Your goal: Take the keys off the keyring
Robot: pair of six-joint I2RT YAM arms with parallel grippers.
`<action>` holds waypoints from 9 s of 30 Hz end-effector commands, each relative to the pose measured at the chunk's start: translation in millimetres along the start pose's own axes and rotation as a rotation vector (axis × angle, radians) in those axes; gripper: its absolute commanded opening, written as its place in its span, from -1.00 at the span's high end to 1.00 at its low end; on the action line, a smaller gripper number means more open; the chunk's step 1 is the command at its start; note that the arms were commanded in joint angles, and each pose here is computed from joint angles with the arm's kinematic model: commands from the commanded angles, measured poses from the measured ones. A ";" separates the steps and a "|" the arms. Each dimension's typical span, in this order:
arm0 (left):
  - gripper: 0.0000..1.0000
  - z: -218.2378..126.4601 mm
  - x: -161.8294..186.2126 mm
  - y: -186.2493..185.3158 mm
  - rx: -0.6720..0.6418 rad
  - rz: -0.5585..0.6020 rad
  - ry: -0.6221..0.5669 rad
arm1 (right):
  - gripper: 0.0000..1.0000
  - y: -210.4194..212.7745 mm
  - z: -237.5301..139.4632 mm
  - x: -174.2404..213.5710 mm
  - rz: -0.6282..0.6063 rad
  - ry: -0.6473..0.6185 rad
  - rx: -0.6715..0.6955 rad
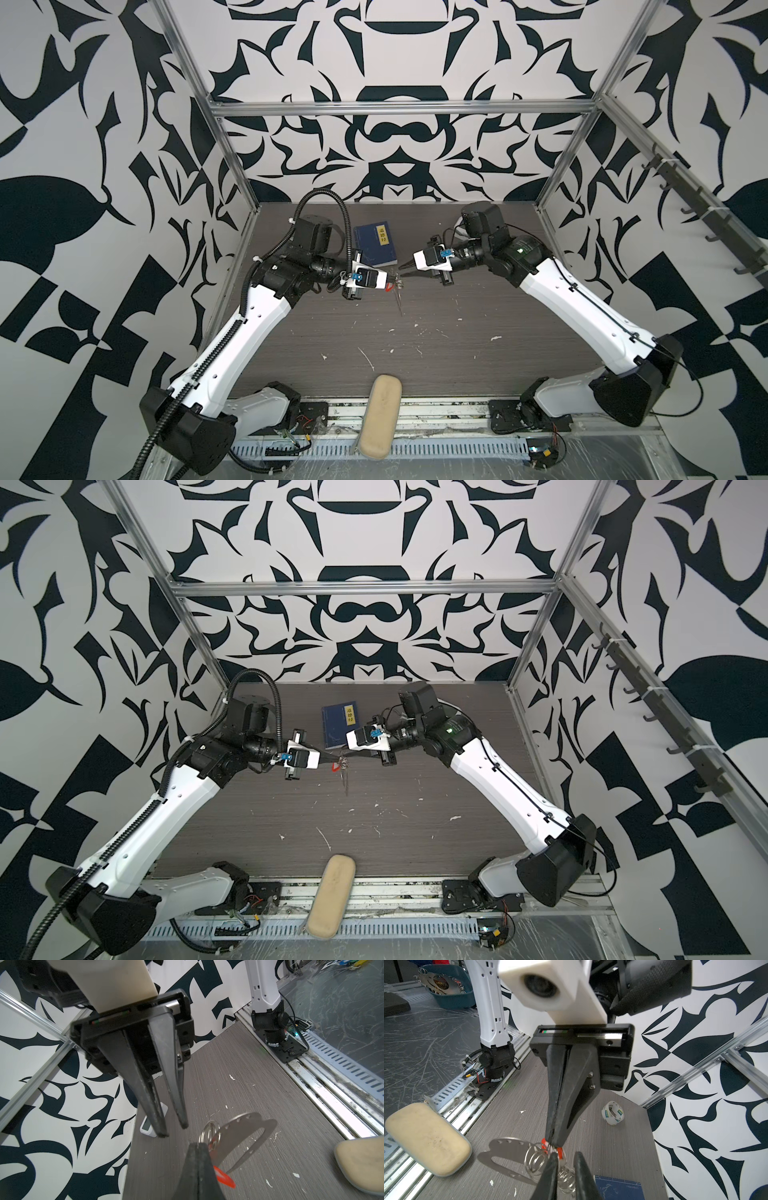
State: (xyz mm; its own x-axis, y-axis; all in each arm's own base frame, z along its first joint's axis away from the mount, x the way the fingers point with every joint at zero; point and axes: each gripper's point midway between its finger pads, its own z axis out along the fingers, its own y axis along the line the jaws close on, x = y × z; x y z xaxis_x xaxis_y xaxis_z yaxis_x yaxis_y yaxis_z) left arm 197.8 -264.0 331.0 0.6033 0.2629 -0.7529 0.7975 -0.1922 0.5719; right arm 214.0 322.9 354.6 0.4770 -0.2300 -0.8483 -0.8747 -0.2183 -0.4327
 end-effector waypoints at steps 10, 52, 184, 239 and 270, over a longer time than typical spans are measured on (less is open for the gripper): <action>1.00 -5.5 -7.0 -3.7 0.004 0.013 -0.008 | 0.62 5.1 3.5 -0.8 0.007 0.022 -0.062; 1.00 -14.1 -0.6 -0.4 -0.061 -0.010 0.000 | 1.00 -3.2 -16.7 -40.2 0.018 -0.226 -0.025; 1.00 3.6 -15.5 138.2 -0.572 -0.053 -0.575 | 1.00 -116.6 -92.9 -130.8 0.180 -0.827 0.489; 1.00 85.4 108.1 35.5 -0.275 -0.321 0.248 | 1.00 -110.8 -146.8 -9.9 0.618 -0.645 0.976; 1.00 27.2 229.6 -74.2 -0.495 -1.249 1.077 | 1.00 24.9 -173.5 137.3 0.914 0.092 1.270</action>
State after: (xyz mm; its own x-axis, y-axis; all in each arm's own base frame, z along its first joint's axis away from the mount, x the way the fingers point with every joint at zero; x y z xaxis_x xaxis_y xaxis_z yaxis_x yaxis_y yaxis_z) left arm 289.4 -229.1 114.5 -0.6772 0.5906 -0.4388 0.6303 0.7734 0.0681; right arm 277.3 130.8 281.0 -0.2796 0.1181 -0.9528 -0.3640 0.9053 0.2190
